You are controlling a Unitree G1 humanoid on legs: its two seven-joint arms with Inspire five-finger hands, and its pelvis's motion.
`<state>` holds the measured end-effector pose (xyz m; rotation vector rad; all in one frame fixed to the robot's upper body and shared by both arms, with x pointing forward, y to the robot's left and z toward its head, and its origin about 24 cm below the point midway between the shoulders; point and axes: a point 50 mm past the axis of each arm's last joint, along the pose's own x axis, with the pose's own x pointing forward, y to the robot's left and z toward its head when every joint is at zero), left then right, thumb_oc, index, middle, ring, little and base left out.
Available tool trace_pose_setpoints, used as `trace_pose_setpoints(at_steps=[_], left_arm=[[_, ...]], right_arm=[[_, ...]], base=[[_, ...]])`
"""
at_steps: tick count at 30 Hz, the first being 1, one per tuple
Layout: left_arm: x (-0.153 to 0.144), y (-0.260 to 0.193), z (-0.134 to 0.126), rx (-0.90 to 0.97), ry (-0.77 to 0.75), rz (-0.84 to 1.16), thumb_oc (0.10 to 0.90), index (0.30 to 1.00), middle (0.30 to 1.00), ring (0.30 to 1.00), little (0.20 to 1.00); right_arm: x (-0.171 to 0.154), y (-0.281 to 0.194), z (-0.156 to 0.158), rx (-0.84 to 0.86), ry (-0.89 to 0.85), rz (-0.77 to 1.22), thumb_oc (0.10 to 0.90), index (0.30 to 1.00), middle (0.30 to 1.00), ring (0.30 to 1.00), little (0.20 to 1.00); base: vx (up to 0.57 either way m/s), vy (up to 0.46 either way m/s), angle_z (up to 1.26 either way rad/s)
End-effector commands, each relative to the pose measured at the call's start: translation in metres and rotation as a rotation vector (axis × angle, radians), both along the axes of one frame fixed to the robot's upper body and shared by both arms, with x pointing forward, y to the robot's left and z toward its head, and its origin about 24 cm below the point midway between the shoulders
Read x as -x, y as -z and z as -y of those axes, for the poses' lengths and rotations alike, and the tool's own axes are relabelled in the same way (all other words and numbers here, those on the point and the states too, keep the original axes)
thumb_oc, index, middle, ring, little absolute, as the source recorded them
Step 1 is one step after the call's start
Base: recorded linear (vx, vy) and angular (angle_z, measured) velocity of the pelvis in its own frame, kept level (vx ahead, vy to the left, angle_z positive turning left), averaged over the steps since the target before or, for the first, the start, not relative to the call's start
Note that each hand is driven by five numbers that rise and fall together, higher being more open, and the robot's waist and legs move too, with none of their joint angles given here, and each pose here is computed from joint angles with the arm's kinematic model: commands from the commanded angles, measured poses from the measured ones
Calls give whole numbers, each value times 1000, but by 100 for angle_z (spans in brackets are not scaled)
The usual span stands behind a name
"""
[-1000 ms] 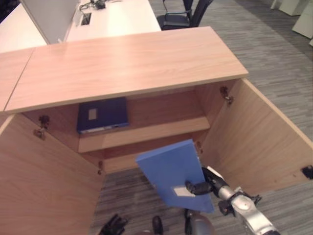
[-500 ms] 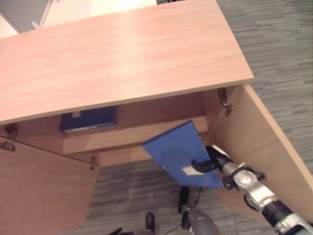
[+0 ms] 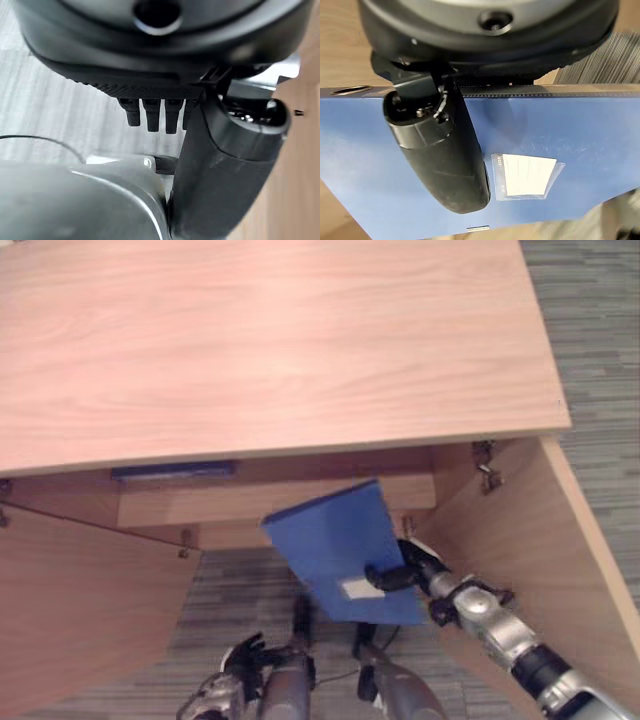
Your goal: Put the empty folder in the office cabinet
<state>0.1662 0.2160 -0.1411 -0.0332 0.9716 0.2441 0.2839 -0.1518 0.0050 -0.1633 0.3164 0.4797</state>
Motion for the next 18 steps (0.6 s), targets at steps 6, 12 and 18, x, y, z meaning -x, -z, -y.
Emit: trace_pose_setpoints(at_steps=[6,12,18], left_arm=[[54,12,-27,-166,86,-155,800,900,900,900,900],[53,9,-24,-199,176,-121,800,900,900,900,900],[18,-9,-24,-287,216,21,800,900,900,900,900]], right_arm=[[-19,-74,-41,-341,-194,237,400,300,300,300,300],[-35,-174,-74,-1046,-228,392,400,300,300,300,300],[-46,-252,-33,-1737,-1,674,400,300,300,300,300]], base=[[-69,150,-17],[-87,52,12],[-63,-23,24]])
